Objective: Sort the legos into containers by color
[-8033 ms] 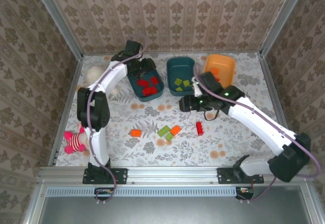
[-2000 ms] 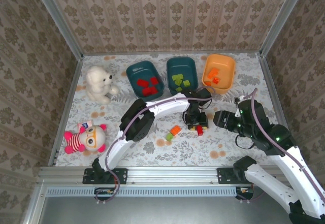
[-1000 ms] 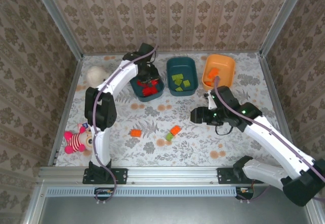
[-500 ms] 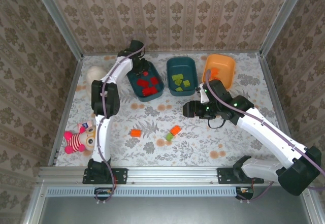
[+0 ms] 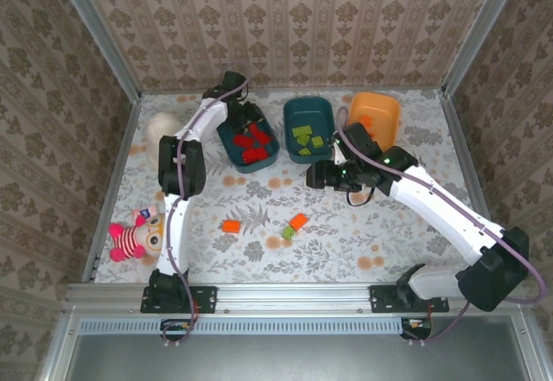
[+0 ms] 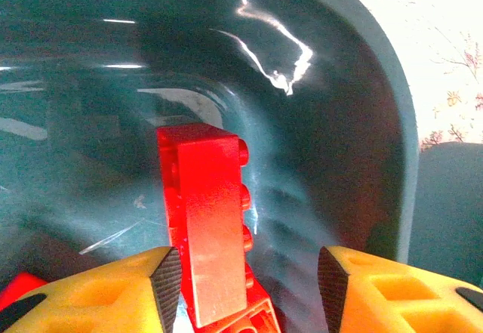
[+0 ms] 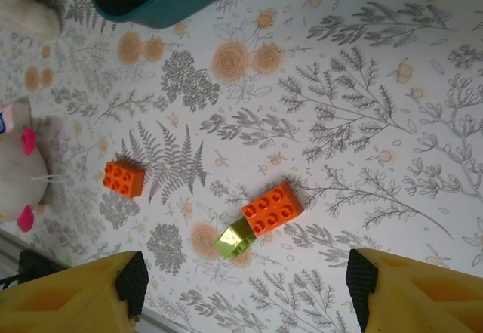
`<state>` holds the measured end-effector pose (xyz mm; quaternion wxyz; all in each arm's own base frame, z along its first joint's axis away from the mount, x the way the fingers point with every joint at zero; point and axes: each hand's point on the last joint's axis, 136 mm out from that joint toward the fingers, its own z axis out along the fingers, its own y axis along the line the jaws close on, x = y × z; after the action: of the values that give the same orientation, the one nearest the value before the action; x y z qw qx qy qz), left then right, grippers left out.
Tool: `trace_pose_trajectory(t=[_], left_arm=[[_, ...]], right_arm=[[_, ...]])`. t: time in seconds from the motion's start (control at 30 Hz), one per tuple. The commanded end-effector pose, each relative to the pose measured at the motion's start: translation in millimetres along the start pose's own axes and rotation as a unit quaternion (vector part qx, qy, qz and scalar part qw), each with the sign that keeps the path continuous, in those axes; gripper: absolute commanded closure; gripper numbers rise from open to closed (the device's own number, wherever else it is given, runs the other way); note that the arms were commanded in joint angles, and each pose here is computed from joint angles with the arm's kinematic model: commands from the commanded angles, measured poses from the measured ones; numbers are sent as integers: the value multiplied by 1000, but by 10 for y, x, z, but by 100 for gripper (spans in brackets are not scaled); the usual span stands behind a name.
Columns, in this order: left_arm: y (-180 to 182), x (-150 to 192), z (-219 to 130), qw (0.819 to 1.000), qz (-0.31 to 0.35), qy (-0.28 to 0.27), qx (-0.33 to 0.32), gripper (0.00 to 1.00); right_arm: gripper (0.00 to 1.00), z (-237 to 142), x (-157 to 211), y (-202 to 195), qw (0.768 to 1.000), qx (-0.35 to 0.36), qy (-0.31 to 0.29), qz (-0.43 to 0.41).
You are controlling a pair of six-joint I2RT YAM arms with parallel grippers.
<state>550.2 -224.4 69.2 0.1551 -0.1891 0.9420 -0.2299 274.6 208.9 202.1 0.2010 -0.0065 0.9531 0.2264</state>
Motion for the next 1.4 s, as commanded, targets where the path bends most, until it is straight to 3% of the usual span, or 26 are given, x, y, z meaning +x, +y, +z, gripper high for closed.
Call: trace_pose_trajectory(t=[0.0,0.17,0.3,0.47,0.7,0.8,1.0,1.37], left_arm=[[-197,-125,-406,999,-6,-19,35,45],[-382,-142,-969,997,19,-58,55,43],[-376,71,-1445,993,61,-87,56,41],[-142,644,-1830,988,106,-105,47,33],[368,1544,-2246,984,144,-94,50,24],[572,1864,-2416,982,160,-86,47,24],[956,2182,-2679,982,160,-94,44,24],[1094,2328,-2761,982,151,-95,54,25]], right_arm=[[26,35,-20,-105,999,45,11,24],[30,335,84,-111,989,72,59,114],[31,612,310,-39,967,95,121,204],[30,907,496,144,945,115,146,269],[24,1189,803,-18,895,167,150,385],[22,1267,873,-90,881,178,148,412],[26,1500,956,-42,870,179,163,429],[45,1691,1132,-117,852,196,177,453]])
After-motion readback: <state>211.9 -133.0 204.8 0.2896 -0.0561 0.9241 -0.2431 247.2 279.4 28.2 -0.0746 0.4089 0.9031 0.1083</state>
